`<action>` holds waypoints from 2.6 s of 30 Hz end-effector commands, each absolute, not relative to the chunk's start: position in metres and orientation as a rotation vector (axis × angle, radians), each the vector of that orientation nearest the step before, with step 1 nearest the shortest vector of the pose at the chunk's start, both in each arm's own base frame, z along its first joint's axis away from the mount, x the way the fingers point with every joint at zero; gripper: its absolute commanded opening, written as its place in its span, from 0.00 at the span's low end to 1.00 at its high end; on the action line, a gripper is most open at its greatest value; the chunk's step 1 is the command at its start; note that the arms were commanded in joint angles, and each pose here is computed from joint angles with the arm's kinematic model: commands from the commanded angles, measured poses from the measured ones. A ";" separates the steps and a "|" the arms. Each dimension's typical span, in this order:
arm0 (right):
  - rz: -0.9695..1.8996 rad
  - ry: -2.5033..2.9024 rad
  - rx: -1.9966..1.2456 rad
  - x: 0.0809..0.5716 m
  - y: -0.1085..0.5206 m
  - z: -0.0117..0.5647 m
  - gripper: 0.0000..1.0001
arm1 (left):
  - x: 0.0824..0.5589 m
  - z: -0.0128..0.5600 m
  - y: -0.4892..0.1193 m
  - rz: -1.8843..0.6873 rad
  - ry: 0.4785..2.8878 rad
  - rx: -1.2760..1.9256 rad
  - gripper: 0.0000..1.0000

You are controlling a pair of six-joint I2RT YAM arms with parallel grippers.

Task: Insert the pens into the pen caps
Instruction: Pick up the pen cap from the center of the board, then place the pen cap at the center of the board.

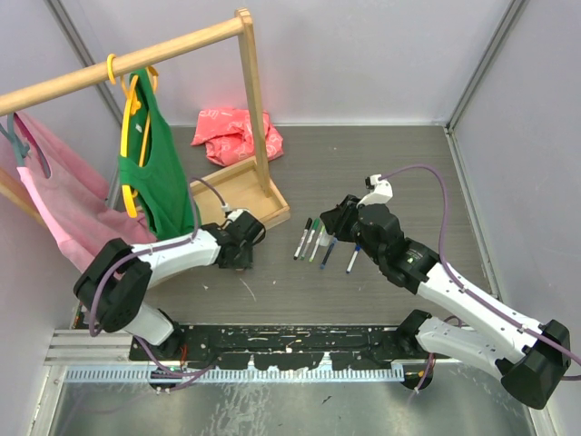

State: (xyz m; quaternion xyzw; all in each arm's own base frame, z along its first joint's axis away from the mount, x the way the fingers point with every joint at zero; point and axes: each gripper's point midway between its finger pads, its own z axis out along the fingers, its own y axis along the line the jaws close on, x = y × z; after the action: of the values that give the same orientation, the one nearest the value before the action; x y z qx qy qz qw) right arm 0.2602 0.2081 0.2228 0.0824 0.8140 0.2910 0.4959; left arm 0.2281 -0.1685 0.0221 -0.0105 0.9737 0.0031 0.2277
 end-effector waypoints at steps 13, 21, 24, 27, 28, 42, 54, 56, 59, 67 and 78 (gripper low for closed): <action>0.743 1.891 0.212 0.262 0.205 0.245 0.09 | 0.247 0.023 -0.177 -0.030 2.636 0.054 0.21; 0.648 1.859 0.207 0.266 0.189 0.256 0.09 | 0.248 0.083 -0.221 -0.347 2.480 0.217 0.13; 0.593 1.829 0.220 0.267 0.176 0.266 0.09 | 0.240 0.103 -0.253 -0.458 2.428 0.307 0.11; 0.570 1.766 0.265 0.264 0.160 0.281 0.09 | 0.229 0.112 -0.287 -0.532 2.393 0.396 0.11; 0.567 1.745 0.282 0.262 0.154 0.285 0.08 | 0.225 0.113 -0.297 -0.549 2.387 0.423 0.11; 0.502 1.622 0.413 0.243 0.104 0.302 0.06 | 0.183 0.077 -0.389 -0.633 2.400 0.694 0.11; 0.490 1.625 0.418 0.241 0.100 0.301 0.06 | 0.180 0.041 -0.397 -0.527 2.429 0.759 0.18; 0.492 1.626 0.418 0.240 0.100 0.300 0.06 | 0.180 0.035 -0.395 -0.508 2.441 0.764 0.20; 0.492 1.630 0.418 0.240 0.100 0.299 0.06 | 0.179 0.030 -0.392 -0.493 2.450 0.765 0.23; 0.489 1.626 0.419 0.240 0.099 0.302 0.06 | 0.179 0.052 -0.389 -0.524 2.412 0.752 0.34; 0.488 1.625 0.419 0.241 0.099 0.304 0.06 | 0.184 0.129 -0.387 -0.626 2.262 0.708 0.45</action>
State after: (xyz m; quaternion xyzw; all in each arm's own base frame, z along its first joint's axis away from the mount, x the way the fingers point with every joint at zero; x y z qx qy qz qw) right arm 0.2395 0.1043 0.2893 0.1737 0.7282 0.2125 0.6280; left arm 0.1769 -0.3834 0.0810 0.2768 0.8917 -0.2128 0.2881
